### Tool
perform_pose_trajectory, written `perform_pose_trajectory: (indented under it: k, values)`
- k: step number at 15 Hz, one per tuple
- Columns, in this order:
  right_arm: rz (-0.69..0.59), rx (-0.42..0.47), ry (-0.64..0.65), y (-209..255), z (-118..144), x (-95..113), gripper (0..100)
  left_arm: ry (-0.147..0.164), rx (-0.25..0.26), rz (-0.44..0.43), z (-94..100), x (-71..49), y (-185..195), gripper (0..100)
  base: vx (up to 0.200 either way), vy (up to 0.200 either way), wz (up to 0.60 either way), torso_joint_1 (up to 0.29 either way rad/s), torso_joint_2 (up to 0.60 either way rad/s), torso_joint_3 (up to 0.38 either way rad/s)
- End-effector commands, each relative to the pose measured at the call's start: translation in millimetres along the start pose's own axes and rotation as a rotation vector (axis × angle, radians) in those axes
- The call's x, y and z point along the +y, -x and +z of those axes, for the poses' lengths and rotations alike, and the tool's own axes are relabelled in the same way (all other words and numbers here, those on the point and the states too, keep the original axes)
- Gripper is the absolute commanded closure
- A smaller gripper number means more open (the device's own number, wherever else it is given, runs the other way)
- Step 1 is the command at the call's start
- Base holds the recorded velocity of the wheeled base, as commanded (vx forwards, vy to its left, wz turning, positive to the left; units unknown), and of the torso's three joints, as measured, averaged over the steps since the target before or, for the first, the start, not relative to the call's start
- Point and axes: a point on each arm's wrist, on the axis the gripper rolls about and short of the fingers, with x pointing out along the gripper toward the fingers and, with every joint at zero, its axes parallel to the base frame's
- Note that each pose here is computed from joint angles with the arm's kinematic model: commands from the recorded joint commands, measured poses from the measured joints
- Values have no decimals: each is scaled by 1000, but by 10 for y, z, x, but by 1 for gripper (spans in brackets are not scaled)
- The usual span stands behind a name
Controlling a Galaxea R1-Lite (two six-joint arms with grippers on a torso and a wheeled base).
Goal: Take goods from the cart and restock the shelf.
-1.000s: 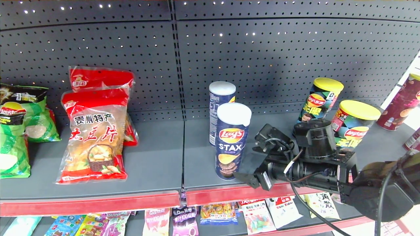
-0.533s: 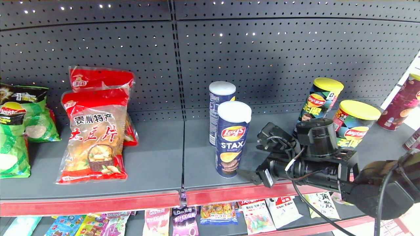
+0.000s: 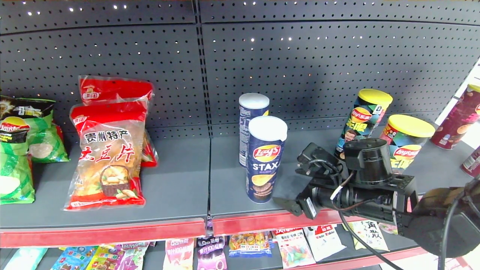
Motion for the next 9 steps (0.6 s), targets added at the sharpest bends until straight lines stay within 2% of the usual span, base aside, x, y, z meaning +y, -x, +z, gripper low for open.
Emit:
perform_pose_trajectory:
  k: [1, 5, 9]
  values:
    - [-24, 4, -8, 59, -25, -44, 0, 0, 0, -1, 1, 0, 0, 0, 0, 0, 0, 0, 0, 0]
    - [-48, 21, -11, 51, -47, -76, 0, 0, 0, -1, 1, 0, 0, 0, 0, 0, 0, 0, 0, 0]
    - [-134, 80, -17, -64, -120, -105, 0, 0, 0, -1, 1, 0, 0, 0, 0, 0, 0, 0, 0, 0]
